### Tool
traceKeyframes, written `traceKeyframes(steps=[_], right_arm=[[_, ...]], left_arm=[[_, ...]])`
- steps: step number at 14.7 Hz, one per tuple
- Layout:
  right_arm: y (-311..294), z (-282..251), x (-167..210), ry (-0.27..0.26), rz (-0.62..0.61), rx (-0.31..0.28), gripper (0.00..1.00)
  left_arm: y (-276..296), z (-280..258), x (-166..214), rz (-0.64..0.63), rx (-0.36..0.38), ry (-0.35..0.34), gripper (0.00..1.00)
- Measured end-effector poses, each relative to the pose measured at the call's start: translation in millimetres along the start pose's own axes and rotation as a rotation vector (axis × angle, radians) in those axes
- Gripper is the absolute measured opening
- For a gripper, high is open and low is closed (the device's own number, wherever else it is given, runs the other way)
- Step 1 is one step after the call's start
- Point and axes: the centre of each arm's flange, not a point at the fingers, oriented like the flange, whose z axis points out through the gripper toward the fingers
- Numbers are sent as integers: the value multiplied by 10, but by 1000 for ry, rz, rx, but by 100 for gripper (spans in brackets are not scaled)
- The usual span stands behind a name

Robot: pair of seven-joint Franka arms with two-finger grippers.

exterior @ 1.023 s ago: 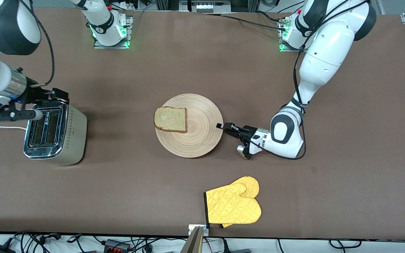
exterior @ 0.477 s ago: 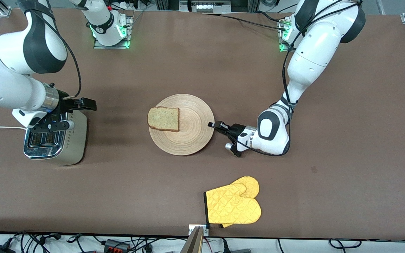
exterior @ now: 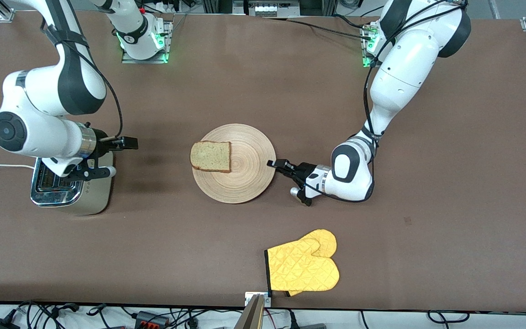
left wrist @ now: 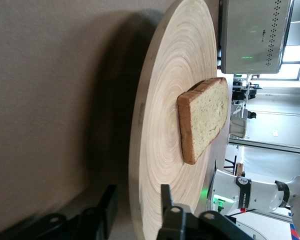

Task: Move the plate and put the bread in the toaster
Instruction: 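Lower the right gripper to the bread while the left gripper withdraws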

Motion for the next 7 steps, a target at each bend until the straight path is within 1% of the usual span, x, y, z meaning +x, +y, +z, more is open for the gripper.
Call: traceKeyframes(steps=[1,2,3,5,7], right_arm=[[-25,81,27,-4,-1,5,100],[-66,172,51,-7,-2,19,100],[-137,276,75,-7,0,45,100],[-307,495,103,-11,0,90,100],[-422,746,136,-39,20,147,100]], left_arm=[[-41,-78,14,-4,6,10,46],[-105,-199,23,-10,11,16,41],[-179,-368,19,-14,5,8,39],[-351,-858,-36,-17,-14,-39,39],[-486,-1548,-161,-16,-33,-91,39]])
